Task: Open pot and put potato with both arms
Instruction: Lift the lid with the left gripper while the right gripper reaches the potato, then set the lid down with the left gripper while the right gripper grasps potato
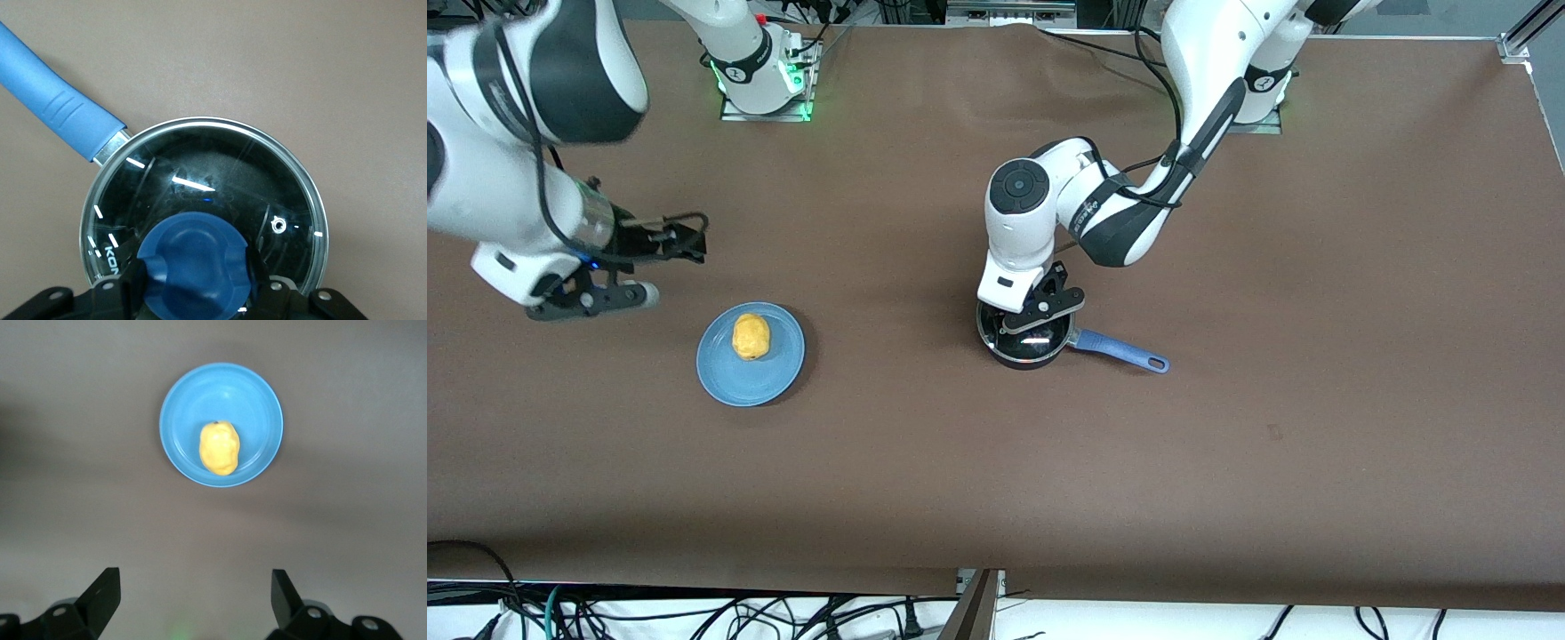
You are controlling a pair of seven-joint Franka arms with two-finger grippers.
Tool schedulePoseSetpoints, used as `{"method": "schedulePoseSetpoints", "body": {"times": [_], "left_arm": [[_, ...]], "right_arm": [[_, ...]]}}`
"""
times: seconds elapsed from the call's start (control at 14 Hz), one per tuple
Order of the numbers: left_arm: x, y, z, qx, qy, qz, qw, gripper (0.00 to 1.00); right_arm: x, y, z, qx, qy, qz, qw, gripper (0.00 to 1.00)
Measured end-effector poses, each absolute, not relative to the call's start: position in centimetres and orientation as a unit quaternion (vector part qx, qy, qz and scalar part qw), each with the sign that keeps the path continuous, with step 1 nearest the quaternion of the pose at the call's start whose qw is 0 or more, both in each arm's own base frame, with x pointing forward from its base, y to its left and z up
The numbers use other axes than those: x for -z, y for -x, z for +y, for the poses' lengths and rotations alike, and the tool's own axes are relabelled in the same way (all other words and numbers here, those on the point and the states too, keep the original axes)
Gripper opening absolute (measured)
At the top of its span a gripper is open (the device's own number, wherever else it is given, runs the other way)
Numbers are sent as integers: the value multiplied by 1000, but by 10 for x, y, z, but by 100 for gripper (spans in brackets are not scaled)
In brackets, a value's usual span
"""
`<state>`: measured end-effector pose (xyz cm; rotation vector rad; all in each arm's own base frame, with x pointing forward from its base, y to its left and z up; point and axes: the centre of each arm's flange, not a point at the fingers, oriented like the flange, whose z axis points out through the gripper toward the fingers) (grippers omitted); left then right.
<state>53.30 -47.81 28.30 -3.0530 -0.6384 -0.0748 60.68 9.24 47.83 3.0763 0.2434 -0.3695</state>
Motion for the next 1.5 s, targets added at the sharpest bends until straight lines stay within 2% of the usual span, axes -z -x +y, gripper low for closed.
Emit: {"method": "schedulePoseSetpoints", "body": {"times": [0.43,0.79,1.0,1.21,1.5], "left_arm": [[-296,-537,-475,30,980,-195,6,59],[-343,-571,-421,37,990,-137,21,59],[-363,-610,-344,29,997,-71,27,59],[-374,-643,-221,9,999,7,36,59],[-362,-649,-73,-22,995,72,58,59]], "right_arm": [[-403,-615,83,170,-983,70,21,100],[-313,-602,80,124,-989,84,17,100],[-281,-599,80,102,-990,94,15,100],[-259,-603,80,88,-991,99,15,100],[-228,-606,80,80,-991,107,16,100]]}}
